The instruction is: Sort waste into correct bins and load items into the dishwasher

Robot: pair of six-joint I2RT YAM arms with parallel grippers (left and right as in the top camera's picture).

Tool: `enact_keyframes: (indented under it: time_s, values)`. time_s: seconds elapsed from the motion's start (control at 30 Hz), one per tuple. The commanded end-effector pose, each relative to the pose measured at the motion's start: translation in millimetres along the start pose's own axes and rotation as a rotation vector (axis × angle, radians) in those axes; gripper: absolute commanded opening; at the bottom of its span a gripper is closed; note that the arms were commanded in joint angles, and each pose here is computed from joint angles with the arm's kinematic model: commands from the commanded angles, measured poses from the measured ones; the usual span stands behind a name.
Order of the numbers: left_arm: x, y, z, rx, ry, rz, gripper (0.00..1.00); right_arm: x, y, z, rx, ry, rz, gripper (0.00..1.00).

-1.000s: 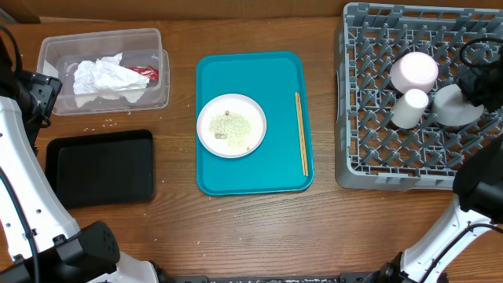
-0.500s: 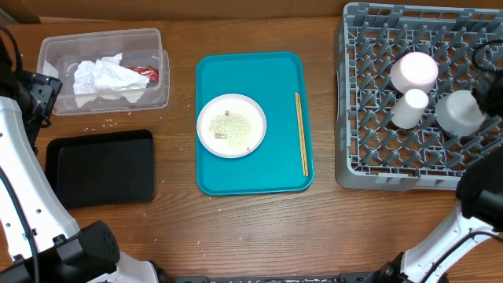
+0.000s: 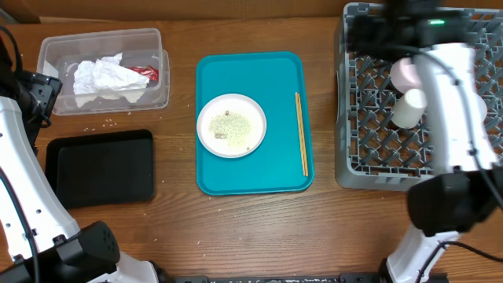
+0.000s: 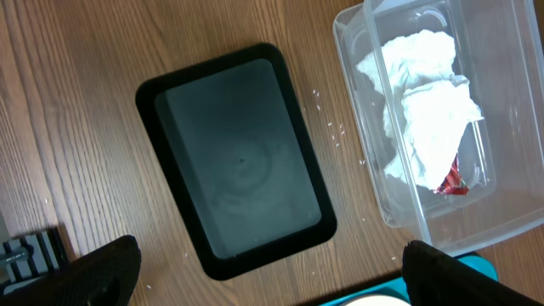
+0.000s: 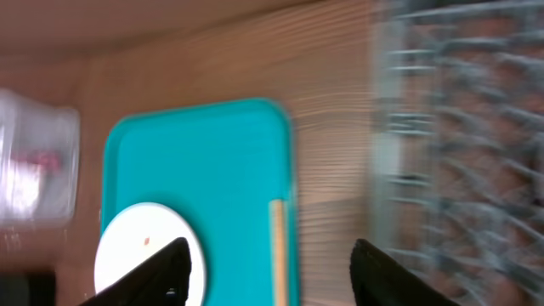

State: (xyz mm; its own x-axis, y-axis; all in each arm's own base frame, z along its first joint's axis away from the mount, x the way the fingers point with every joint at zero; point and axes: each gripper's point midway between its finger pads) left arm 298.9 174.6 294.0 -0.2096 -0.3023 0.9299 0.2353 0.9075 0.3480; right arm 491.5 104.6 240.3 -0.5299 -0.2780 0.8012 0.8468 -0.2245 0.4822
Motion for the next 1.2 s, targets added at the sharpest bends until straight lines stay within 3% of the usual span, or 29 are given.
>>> enact_keyframes:
  time_s: [0.0,0.27,0.37,0.47,0.5,0.67,0.9,1.17]
  values:
    - [-3.6,0.1,0.7,-0.010,0.011,0.005,1.00,-35.3,-23.6,32.3,0.110,-0.050,0.042,0.63]
    - [-3.6,0.2,0.8,-0.010,0.011,0.005,1.00,-109.8,-91.3,77.9,0.270,-0.124,0.165,0.69]
    - [-3.6,0.2,0.8,-0.010,0.011,0.005,1.00,-115.4,-100.5,88.6,0.291,-0.113,0.175,0.77]
    - [-3.6,0.2,0.8,-0.010,0.011,0.005,1.00,-108.4,-91.6,98.0,0.263,-0.095,0.135,0.97]
    - [-3.6,0.1,0.7,-0.010,0.011,0.005,1.00,-102.9,-84.8,100.0,0.248,-0.092,0.113,1.00]
    - [-3.6,0.2,0.8,-0.010,0.011,0.005,1.00,-50.9,-23.4,84.9,0.181,-0.127,-0.044,1.00]
    - [-3.6,0.2,0.8,-0.010,0.011,0.005,1.00,39.7,70.1,-13.6,-0.015,-0.246,-0.267,1.00]
    - [-3.6,0.1,0.7,-0.010,0.011,0.005,1.00,71.6,74.2,-144.5,-0.406,-0.237,-0.206,1.00]
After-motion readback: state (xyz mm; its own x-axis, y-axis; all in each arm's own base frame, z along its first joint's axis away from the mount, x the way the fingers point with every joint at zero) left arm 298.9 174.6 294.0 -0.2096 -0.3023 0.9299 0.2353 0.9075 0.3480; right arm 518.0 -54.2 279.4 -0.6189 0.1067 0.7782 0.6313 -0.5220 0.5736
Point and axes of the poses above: each gripper's point midway between its finger pads, its own x axis back along the fingers, its own z axis along the line the jaws close on, y = z × x, and after that the axes turned 5 degrees about -x, right-handed
